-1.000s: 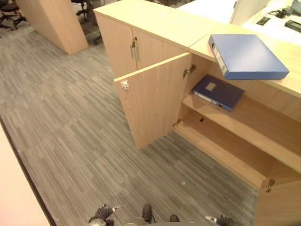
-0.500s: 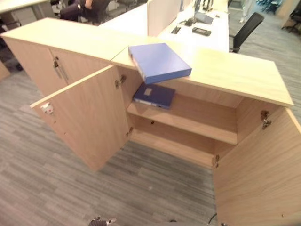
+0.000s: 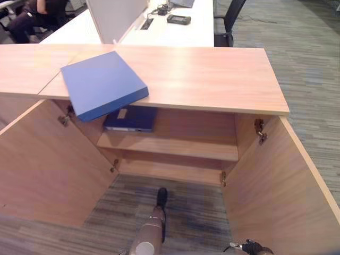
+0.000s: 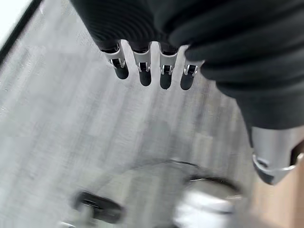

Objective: Put the empty folder in the office cabinet

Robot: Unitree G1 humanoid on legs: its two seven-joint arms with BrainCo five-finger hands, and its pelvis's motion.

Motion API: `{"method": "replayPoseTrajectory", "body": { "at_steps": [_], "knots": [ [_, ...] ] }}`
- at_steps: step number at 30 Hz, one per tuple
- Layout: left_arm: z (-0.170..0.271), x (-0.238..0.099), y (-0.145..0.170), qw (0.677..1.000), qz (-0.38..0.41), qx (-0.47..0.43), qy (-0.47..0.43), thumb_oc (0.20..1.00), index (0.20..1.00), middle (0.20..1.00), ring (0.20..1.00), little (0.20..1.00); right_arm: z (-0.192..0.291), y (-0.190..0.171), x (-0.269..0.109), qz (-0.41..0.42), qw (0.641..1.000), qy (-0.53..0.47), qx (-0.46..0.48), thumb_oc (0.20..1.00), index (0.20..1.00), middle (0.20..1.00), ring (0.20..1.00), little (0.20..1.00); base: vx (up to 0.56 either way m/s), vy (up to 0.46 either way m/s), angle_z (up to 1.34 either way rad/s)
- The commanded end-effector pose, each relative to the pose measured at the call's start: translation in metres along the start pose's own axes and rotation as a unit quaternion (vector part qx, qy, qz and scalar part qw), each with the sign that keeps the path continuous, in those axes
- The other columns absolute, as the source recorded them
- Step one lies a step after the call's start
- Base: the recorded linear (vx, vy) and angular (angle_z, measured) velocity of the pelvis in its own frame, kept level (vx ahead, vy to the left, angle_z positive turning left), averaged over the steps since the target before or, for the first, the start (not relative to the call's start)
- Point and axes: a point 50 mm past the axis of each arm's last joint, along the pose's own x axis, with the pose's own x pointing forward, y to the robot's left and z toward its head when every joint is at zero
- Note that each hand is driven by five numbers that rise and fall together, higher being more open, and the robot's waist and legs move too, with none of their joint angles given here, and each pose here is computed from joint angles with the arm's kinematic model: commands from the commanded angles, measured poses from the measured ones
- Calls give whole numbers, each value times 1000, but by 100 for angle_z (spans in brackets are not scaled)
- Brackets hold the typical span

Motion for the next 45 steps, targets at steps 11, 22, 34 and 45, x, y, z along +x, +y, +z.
{"method": "replayPoseTrajectory", "body": {
  "at_steps": [11, 22, 34, 45],
  "knots": [
    [63, 2, 18, 996, 26, 7, -90, 1000, 1000, 1000, 1000, 1000, 42, 6, 0, 12, 997, -65, 36, 1000, 1000, 1000, 1000, 1000, 55, 264, -1],
    [67, 2, 24, 995, 30, 31, -95, 1000, 1000, 1000, 1000, 1000, 43, 14, 0, 28, 997, -64, 43, 1000, 1000, 1000, 1000, 1000, 15, 49, 13],
    [45, 3, 13, 997, 12, 40, -63, 1000, 1000, 1000, 1000, 1000, 8, 12, 0, 26, 999, -19, 37, 1000, 1000, 1000, 1000, 1000, 51, -93, 20],
    [61, 2, 7, 994, 8, 57, -94, 1000, 1000, 1000, 1000, 1000, 18, -18, 1, -21, 997, -31, 63, 1000, 1000, 1000, 1000, 1000, -74, 24, 25]
  ]
}}
